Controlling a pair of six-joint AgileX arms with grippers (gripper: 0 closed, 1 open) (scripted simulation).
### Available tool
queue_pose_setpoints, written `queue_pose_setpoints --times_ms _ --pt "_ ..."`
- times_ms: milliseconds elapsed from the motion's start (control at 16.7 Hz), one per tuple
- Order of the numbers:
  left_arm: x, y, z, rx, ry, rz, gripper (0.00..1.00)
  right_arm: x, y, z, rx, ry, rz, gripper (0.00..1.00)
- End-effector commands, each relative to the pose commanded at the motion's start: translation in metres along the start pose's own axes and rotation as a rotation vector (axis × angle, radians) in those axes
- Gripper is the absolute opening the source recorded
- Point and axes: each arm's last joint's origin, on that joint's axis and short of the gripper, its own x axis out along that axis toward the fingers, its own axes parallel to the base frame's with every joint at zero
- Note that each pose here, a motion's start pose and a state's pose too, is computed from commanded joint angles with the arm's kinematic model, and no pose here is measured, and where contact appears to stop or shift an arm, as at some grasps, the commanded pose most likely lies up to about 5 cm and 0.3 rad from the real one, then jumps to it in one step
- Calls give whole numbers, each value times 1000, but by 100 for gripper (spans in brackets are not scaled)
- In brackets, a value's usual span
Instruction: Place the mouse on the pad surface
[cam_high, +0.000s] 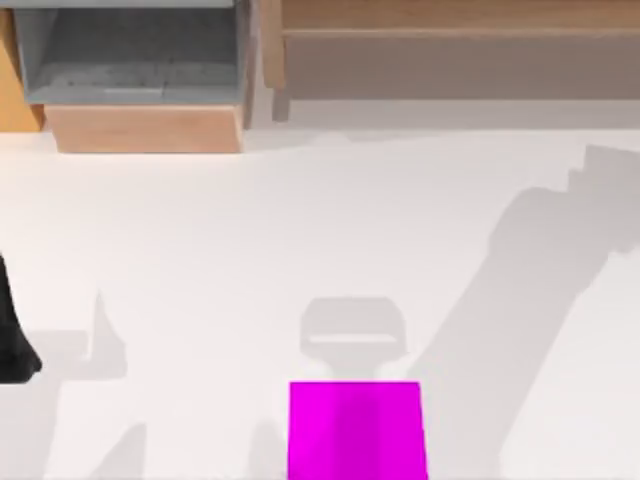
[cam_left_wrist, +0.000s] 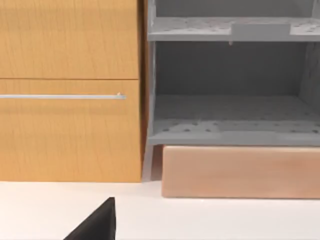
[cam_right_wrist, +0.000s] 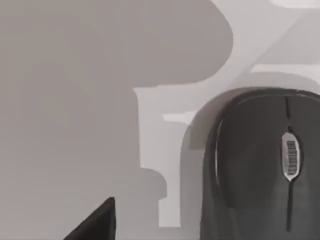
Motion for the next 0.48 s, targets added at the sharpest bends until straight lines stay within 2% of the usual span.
queue_pose_setpoints --times_ms 180,420,480 --pt "0 0 0 0 0 0 100 27 -1 -3 0 6 -1 100" --pt "0 0 0 0 0 0 100 30 -1 -4 0 8 -2 100" --pt "0 0 0 0 0 0 100 30 -1 -4 0 8 -2 92"
